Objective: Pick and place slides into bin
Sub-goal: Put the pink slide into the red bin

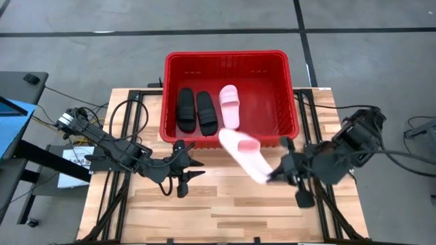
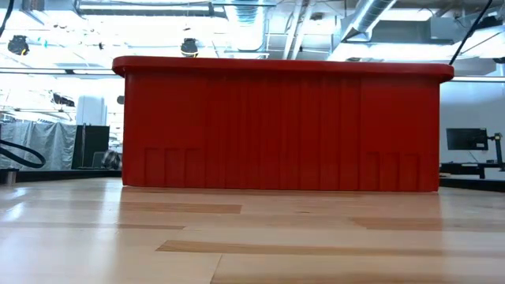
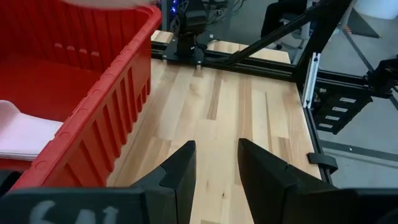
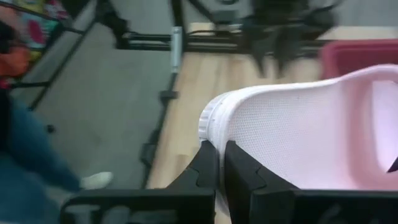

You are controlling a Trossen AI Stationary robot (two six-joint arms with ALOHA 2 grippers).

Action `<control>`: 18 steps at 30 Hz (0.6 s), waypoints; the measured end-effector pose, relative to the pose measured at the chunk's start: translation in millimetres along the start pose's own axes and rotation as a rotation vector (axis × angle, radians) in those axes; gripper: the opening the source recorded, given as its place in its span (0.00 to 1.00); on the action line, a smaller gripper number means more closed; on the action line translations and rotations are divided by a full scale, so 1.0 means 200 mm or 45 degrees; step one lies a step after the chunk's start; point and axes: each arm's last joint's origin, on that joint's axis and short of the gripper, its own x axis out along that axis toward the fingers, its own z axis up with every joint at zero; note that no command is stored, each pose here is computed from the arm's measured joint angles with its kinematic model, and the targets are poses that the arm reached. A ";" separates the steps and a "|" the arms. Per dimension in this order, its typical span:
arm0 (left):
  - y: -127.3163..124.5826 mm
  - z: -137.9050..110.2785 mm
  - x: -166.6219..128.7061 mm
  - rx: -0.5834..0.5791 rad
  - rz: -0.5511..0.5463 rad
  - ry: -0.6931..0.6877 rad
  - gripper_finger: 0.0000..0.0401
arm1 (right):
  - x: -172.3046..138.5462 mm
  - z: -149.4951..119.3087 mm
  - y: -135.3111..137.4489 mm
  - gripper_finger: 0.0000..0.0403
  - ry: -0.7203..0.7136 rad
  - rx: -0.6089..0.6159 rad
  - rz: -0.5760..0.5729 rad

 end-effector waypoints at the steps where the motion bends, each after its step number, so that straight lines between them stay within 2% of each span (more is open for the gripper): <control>1: 0.00 0.00 0.00 -0.001 0.001 -0.001 0.27 | -0.01 0.00 -0.02 0.00 0.002 -0.009 -0.035; 10: 0.02 -0.02 0.00 -0.104 0.125 0.003 0.27 | 0.00 0.02 -0.26 0.00 0.107 -0.039 -0.342; 18: 0.04 -0.03 0.00 -0.104 0.208 0.001 0.27 | 0.02 0.04 -0.49 0.00 0.177 -0.066 -0.479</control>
